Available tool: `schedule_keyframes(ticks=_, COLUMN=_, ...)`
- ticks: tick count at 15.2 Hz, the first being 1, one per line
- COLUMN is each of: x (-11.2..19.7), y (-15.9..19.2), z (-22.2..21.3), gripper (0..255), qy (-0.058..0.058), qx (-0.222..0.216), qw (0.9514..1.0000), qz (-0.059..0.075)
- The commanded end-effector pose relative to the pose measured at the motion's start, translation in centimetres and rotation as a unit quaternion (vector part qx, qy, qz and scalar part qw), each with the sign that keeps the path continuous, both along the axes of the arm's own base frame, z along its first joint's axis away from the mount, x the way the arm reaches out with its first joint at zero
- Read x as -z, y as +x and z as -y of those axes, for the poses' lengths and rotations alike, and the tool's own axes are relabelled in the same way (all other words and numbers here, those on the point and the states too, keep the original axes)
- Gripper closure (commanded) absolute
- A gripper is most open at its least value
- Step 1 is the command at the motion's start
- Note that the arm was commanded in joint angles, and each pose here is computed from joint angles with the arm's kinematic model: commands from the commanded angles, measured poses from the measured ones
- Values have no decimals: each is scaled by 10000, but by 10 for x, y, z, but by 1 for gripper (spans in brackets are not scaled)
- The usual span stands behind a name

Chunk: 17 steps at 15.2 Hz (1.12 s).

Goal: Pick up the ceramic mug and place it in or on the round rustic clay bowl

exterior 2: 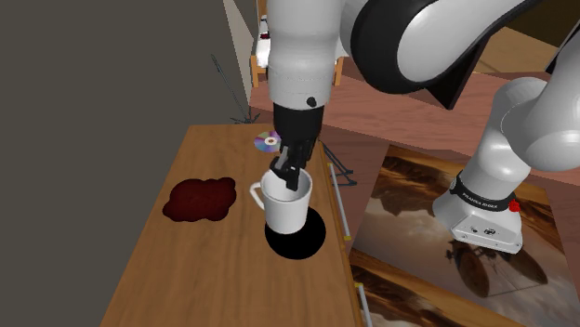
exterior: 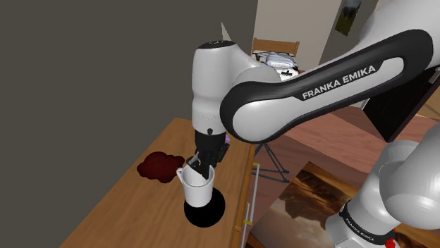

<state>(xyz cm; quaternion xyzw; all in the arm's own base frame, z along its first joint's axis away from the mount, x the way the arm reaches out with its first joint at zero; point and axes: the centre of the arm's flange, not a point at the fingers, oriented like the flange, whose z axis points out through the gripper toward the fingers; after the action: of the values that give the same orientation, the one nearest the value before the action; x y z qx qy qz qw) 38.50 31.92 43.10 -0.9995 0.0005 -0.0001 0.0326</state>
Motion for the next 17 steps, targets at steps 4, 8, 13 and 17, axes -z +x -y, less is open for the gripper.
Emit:
schedule_keyframes(ticks=4, x=27, y=-1, z=-1, gripper=255, qy=2, qx=1, qw=10000, qz=3)
schedule_keyframes(ticks=8, x=31, y=-1, z=-1, gripper=255, qy=2, qx=1, qw=10000, qz=3)
schedule_keyframes(ticks=13, x=31, y=-1, z=-1, gripper=0, qy=2, qx=1, qw=10000, qz=3)
schedule_keyframes(ticks=17, x=31, y=-1, z=-1, gripper=0, qy=2, qx=1, qw=10000, qz=3)
